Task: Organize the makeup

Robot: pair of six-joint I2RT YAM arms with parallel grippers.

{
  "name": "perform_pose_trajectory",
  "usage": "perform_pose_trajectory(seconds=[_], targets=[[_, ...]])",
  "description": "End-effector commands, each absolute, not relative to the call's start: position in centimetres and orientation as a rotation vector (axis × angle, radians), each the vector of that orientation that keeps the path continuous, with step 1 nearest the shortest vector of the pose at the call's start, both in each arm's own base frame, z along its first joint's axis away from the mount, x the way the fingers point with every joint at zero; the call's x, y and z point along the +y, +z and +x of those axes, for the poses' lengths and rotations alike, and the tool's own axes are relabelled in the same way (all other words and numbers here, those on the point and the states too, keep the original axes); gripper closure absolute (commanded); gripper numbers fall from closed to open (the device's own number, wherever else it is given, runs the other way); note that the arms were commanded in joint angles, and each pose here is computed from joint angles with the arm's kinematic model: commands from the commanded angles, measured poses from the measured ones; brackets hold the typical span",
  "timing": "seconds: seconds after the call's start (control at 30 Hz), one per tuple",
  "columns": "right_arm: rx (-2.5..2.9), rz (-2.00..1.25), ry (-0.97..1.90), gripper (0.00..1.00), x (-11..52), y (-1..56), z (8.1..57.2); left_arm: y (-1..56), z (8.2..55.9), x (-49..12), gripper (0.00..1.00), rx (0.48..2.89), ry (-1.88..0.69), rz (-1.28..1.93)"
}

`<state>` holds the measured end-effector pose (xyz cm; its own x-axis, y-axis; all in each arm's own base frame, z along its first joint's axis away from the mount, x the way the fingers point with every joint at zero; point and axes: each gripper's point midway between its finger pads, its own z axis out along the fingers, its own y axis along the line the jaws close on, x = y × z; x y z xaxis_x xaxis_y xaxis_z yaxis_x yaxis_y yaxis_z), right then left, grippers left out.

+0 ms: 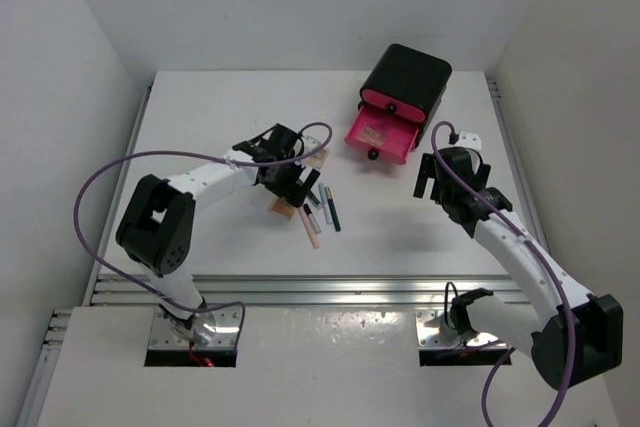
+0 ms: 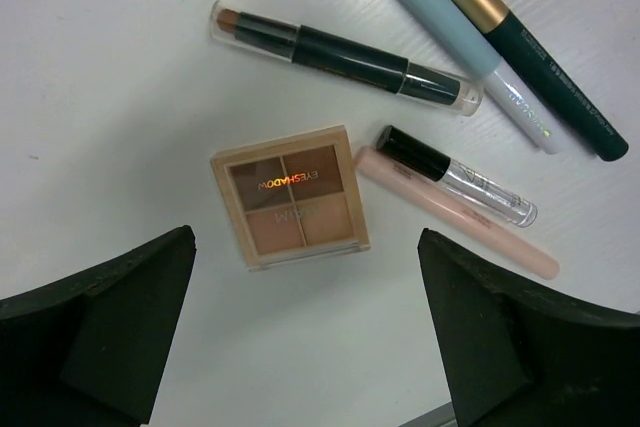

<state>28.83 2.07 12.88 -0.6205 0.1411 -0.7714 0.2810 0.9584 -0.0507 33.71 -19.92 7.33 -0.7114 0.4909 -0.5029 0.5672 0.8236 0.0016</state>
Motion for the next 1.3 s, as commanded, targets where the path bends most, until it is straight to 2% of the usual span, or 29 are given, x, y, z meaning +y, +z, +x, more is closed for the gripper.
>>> perform_pose_trajectory(seconds=[0.0,0.13,0.3,0.63,0.9,1.07,1.17,1.27], targets=[[2.230,0.304,-0.184,0.00,2.5,13.6,29.1,6.1,32.4,-20.0,0.00,2.541,-0.209,0.791],[2.224,0.316,-0.200,0.00,2.1,13.4,28.5,4.1,32.2,-19.7,0.00,2.588,-0.151,0.808],[2.224,0.329,-0.207,0.00,1.7,13.2,27.8,4.2,33.7,-19.0,0.00,2.591,-0.139,0.760],[2.212,0.344,-0.239,0.00,1.1,13.4,27.4,0.0,32.1,-18.5,0.00,2.695,-0.138,0.743],[2.200,0.360,-0.255,0.00,0.7,13.5,27.1,-1.2,32.4,-16.7,0.00,2.732,-0.091,0.638],[2.196,0.366,-0.258,0.00,0.6,13.5,27.0,-1.1,32.5,-15.8,0.17,2.743,-0.108,0.599],[2.192,0.365,-0.264,0.00,0.5,13.5,27.0,-1.3,32.1,-15.3,0.32,2.752,-0.114,0.605],[2.190,0.368,-0.271,0.00,0.3,13.5,27.0,-1.2,31.9,-15.1,0.41,2.753,-0.126,0.606]])
